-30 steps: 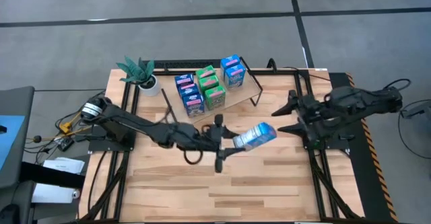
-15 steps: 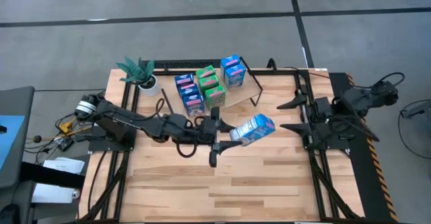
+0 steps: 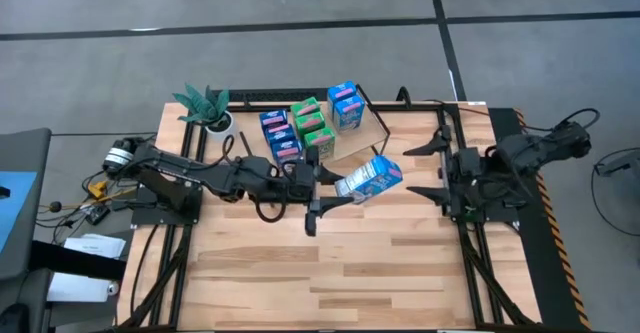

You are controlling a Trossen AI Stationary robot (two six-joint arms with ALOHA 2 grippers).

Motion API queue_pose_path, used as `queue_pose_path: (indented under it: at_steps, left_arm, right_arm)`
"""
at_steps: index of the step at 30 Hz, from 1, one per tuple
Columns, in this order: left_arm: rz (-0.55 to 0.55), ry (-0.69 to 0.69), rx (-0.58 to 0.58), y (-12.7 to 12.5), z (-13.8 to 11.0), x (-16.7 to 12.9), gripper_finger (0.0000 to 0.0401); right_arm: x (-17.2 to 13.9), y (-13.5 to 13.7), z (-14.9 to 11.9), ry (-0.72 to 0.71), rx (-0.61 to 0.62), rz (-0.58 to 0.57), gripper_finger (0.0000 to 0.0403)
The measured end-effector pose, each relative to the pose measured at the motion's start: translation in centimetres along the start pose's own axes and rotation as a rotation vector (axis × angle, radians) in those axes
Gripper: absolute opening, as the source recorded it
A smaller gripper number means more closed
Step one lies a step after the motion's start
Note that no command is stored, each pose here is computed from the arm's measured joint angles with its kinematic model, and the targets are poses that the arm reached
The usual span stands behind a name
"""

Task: Stack cereal on shelf
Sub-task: Put the light blue cereal box on the shelf and align it with the other light blue cereal boxes

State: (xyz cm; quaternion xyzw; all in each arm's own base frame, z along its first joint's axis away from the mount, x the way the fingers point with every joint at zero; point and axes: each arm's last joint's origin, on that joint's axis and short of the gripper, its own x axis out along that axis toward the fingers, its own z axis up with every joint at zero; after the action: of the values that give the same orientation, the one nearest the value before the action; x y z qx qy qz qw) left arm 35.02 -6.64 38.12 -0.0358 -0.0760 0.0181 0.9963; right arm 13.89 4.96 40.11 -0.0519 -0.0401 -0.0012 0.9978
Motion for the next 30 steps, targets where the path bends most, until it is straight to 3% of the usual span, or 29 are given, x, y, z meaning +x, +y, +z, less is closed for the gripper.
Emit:
queue_pose_path:
  at_steps: [8, 14, 25, 30]
  left_arm:
    - [-0.027, 0.004, -0.008, 0.0, 0.0, 0.0, 0.0169]
    - [-0.063, 0.004, -0.015, -0.1, 0.0, 0.0, 0.0169]
    - [-0.113, 0.037, -0.047, -0.5, -0.3, -0.1, 0.0169]
    - [-0.113, 0.041, -0.049, -0.6, -0.4, -0.1, 0.0169]
  right_arm:
    - [1.2, -0.5, 0.0, 0.049, 0.070, -0.049, 0.0385]
    - [1.8, -0.2, 0.8, 0.083, 0.099, 0.059, 0.0399]
    - [3.4, 0.5, 0.9, 0.158, 0.084, 0.113, 0.0393]
    - [3.1, 0.3, 1.3, 0.142, 0.087, 0.113, 0.0357]
